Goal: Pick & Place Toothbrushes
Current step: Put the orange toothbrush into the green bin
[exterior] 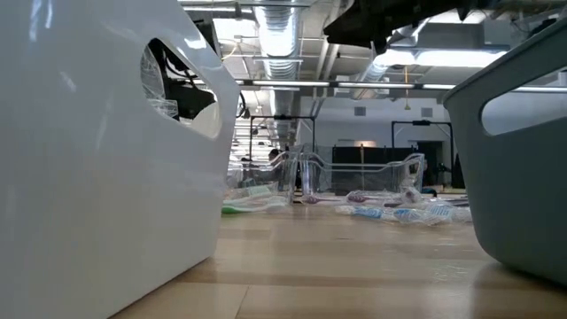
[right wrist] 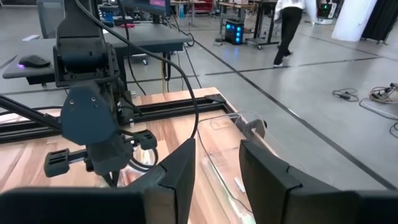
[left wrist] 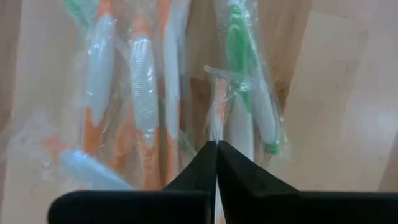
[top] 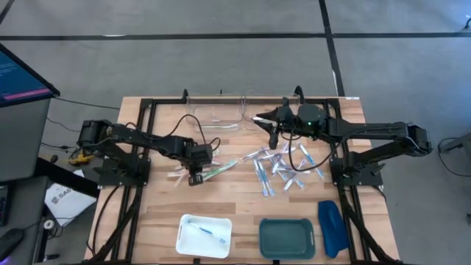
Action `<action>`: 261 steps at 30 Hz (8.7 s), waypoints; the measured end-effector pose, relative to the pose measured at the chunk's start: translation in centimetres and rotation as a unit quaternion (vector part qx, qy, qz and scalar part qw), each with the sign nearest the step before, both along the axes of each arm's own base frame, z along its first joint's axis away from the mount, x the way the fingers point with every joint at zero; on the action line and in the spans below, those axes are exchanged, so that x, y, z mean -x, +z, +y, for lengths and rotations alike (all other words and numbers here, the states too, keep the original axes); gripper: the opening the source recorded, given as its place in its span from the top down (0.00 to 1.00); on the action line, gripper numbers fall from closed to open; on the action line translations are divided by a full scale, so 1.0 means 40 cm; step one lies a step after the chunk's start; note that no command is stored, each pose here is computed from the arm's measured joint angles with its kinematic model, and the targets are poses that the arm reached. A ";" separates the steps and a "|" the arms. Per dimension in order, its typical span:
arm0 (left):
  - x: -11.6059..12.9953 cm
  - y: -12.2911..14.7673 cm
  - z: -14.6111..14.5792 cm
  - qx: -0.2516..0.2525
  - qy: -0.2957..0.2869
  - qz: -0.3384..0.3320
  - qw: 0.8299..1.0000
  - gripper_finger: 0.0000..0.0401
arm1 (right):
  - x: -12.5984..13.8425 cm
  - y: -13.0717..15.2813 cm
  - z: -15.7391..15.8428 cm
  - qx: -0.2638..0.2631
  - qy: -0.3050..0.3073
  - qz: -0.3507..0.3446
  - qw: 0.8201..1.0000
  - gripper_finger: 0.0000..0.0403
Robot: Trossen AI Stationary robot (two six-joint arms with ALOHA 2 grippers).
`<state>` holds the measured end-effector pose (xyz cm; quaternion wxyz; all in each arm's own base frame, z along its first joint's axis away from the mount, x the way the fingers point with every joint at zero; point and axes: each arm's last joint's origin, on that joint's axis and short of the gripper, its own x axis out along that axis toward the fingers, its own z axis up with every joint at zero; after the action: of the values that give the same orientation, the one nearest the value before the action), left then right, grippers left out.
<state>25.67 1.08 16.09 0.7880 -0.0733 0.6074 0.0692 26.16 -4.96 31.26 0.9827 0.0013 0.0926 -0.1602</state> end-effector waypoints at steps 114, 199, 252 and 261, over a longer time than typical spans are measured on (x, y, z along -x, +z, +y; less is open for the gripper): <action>0.007 0.282 -0.055 -0.106 -0.115 -0.737 0.657 1.00 | -0.224 -0.077 0.191 0.000 0.147 -0.061 0.987 0.32; 0.082 0.339 -0.052 -0.123 -0.097 -0.722 0.674 0.64 | 0.008 -0.027 0.588 -0.227 0.138 0.408 0.873 0.97; 0.105 0.351 -0.167 -0.046 -0.162 -0.746 0.644 0.66 | -0.030 -0.215 0.734 -0.354 -0.049 0.563 0.745 0.96; 0.106 0.351 -0.168 -0.045 -0.162 -0.747 0.643 0.66 | -0.029 -0.214 0.743 -0.357 -0.038 0.559 0.748 0.96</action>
<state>21.44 -5.62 30.14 0.9751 0.0356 -0.1892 -0.1105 27.30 24.78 22.70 0.6765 0.2654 0.6755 -0.1246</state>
